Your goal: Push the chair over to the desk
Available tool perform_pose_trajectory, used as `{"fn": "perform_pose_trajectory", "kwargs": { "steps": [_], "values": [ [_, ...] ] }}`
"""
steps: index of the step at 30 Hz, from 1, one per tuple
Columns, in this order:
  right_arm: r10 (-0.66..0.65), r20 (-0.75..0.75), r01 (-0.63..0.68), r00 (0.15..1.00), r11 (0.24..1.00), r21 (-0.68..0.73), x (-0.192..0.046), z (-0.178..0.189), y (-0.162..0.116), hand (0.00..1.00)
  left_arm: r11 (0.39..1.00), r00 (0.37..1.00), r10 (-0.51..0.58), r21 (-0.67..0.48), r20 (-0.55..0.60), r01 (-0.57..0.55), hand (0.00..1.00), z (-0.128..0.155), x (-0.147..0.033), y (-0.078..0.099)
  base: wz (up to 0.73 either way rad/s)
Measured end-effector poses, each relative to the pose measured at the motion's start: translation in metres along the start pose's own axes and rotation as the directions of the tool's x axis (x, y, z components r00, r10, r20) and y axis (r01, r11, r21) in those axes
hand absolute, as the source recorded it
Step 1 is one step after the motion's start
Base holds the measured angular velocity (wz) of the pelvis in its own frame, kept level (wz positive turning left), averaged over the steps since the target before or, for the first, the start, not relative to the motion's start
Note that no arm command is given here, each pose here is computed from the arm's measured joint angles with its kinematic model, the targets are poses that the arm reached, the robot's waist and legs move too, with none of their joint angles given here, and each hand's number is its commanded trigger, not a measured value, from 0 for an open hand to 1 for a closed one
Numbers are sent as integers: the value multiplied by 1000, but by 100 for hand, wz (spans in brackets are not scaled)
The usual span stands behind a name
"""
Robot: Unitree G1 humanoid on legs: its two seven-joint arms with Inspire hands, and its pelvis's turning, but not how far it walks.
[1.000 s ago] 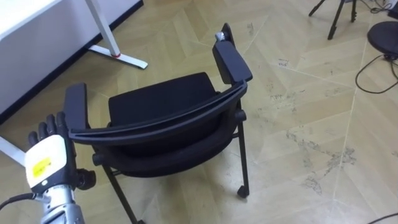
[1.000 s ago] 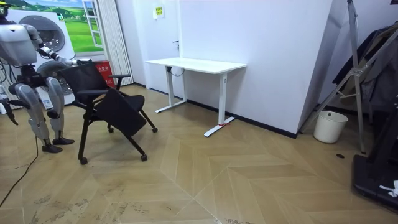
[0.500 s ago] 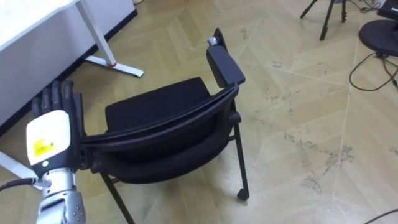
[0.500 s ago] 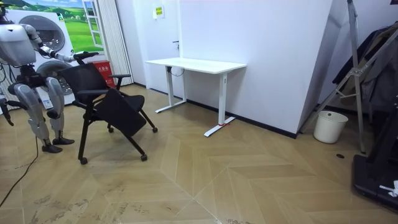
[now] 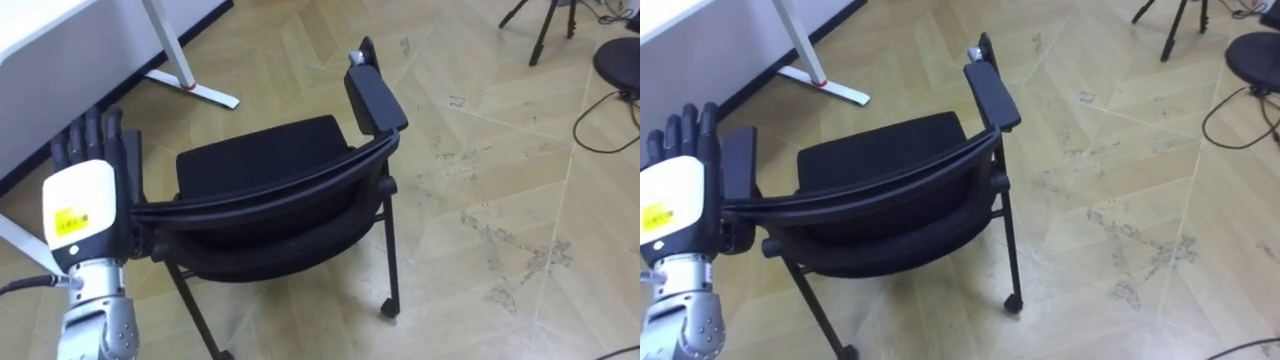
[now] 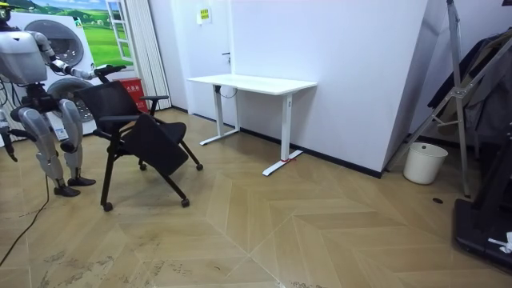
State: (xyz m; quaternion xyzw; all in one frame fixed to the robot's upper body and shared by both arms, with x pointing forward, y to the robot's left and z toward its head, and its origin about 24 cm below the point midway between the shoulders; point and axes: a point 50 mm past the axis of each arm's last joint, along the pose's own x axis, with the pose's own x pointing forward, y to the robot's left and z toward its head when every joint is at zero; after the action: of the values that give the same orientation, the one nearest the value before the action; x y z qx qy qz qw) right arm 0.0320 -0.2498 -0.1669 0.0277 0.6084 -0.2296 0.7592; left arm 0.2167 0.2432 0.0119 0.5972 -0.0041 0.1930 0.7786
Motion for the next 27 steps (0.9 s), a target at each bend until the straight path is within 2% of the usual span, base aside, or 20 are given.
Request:
{"fn": "perform_pose_trajectory", "kwargs": {
  "steps": [9, 19, 27],
  "values": [
    [13, 16, -13, 1000, 1000, 2, 0, 3, 1, 0, 1000, 1000, -21, -8, 24, 21, 0, 6, -1, -3, 1],
    [47, 14, -47, 999, 998, 41, 0, 3, 3, 0, 993, 989, -110, -22, 99, 113, 0, 24, -3, -8, 0],
    [49, 8, -49, 999, 997, 51, 0, 2, 3, 0, 987, 981, -159, -20, 113, 162, 0, 28, -3, -9, 0]
  ]
}}
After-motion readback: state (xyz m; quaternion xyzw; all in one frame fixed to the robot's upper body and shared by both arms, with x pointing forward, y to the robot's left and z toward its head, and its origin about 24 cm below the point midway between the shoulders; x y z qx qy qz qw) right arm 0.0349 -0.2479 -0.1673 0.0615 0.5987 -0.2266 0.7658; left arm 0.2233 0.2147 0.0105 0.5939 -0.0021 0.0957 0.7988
